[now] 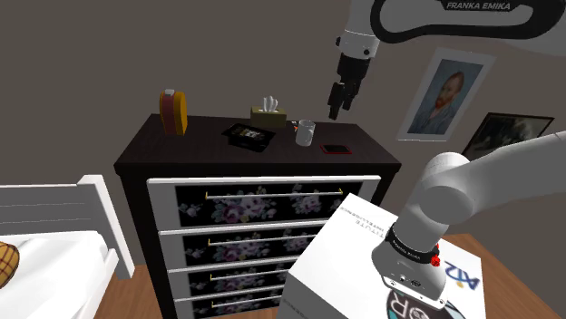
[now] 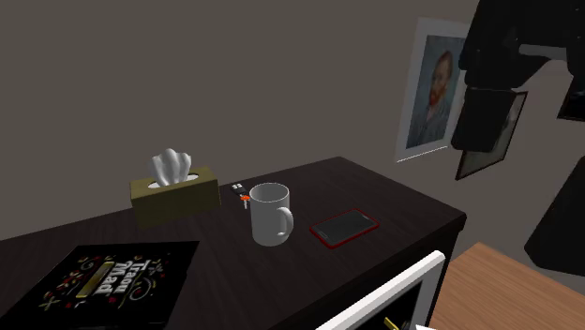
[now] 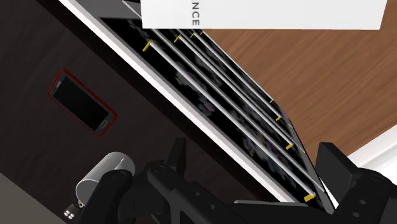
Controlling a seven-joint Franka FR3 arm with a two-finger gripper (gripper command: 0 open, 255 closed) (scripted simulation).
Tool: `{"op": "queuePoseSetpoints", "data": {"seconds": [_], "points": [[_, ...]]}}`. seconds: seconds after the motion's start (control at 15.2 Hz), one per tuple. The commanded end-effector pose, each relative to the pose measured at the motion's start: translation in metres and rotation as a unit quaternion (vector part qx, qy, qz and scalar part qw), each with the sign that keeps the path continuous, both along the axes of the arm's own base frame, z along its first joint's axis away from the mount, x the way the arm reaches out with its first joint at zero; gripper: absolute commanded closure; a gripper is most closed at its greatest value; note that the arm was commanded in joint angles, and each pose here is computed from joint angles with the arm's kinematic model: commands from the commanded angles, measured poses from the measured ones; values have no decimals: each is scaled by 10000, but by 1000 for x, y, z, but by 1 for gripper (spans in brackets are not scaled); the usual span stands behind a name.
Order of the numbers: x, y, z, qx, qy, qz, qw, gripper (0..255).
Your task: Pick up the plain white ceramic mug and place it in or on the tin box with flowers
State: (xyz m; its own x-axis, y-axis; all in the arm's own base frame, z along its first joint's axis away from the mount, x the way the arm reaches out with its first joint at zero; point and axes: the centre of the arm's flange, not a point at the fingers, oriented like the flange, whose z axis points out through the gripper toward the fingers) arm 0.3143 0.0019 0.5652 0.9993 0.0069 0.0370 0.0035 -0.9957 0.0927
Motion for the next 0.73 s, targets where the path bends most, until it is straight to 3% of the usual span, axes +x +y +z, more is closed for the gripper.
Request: {"op": "queuePoseSetpoints", "data": {"seconds": [0.0, 0.66], "points": [[0, 0, 0, 0, 0, 0, 10000, 0], [74, -106, -48, 170, 146, 224, 9995, 0]]}}
